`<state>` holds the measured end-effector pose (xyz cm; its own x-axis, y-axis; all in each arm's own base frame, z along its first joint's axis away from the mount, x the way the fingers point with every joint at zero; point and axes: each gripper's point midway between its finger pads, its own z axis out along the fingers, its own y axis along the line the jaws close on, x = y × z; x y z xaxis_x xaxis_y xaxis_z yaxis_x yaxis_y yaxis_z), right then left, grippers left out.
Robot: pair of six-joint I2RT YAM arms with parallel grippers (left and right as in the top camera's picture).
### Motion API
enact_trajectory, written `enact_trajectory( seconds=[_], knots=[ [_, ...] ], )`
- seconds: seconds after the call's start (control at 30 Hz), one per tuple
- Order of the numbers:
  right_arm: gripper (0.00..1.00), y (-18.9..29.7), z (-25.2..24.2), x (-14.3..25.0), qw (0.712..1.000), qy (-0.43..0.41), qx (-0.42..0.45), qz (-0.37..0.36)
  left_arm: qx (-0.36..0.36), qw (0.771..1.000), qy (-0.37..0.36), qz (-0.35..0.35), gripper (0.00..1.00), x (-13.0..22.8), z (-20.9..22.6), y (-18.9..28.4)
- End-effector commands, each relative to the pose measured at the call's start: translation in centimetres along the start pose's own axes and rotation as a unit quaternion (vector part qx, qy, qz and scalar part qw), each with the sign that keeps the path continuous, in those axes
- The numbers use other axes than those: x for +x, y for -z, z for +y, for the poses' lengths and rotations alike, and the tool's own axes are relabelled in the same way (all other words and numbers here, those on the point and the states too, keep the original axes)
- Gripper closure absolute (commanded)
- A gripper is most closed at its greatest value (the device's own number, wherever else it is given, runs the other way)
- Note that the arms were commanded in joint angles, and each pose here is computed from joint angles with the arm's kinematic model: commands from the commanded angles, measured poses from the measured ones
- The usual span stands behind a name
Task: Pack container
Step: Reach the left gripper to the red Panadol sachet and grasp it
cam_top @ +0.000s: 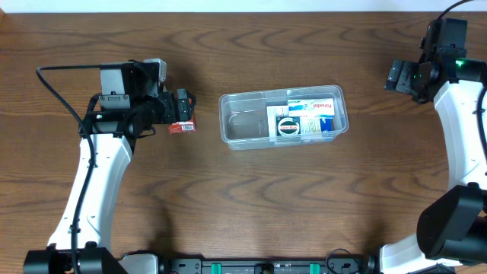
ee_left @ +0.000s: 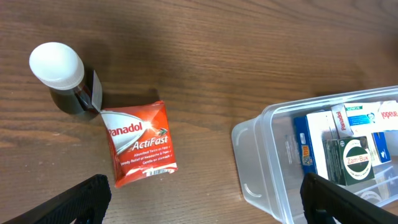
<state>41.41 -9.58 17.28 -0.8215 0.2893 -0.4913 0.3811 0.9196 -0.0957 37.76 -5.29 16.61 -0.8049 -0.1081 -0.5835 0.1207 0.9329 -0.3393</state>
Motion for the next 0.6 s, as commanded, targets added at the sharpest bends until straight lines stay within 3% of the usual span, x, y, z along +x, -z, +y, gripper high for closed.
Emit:
enact_trajectory(
  seconds=[0.0, 0.3, 0.47, 0.57],
  knots=[
    [0.01, 0.7, -0.4, -0.6, 1.000, 0.002, 0.004, -0.013, 0.009, 1.000, -0.001, -0.011, 0.02, -0.9, -0.5, 0.2],
    [0.01, 0.7, -0.4, -0.6, 1.000, 0.002, 0.004, -0.013, -0.001, 1.000, -0.003, 0.000, 0.02, -0.4, -0.1, 0.2],
    [0.01, 0.7, -0.4, -0.6, 1.000, 0.002, 0.004, -0.013, -0.099, 0.995, 0.033, 0.009, 0.02, 0.4, 2.8, 0.4],
    [0.01, 0.7, -0.4, -0.6, 1.000, 0.002, 0.004, -0.013, -0.116, 0.993, 0.028, 0.010, 0.02, 0.6, 2.3, 0.1]
  ],
)
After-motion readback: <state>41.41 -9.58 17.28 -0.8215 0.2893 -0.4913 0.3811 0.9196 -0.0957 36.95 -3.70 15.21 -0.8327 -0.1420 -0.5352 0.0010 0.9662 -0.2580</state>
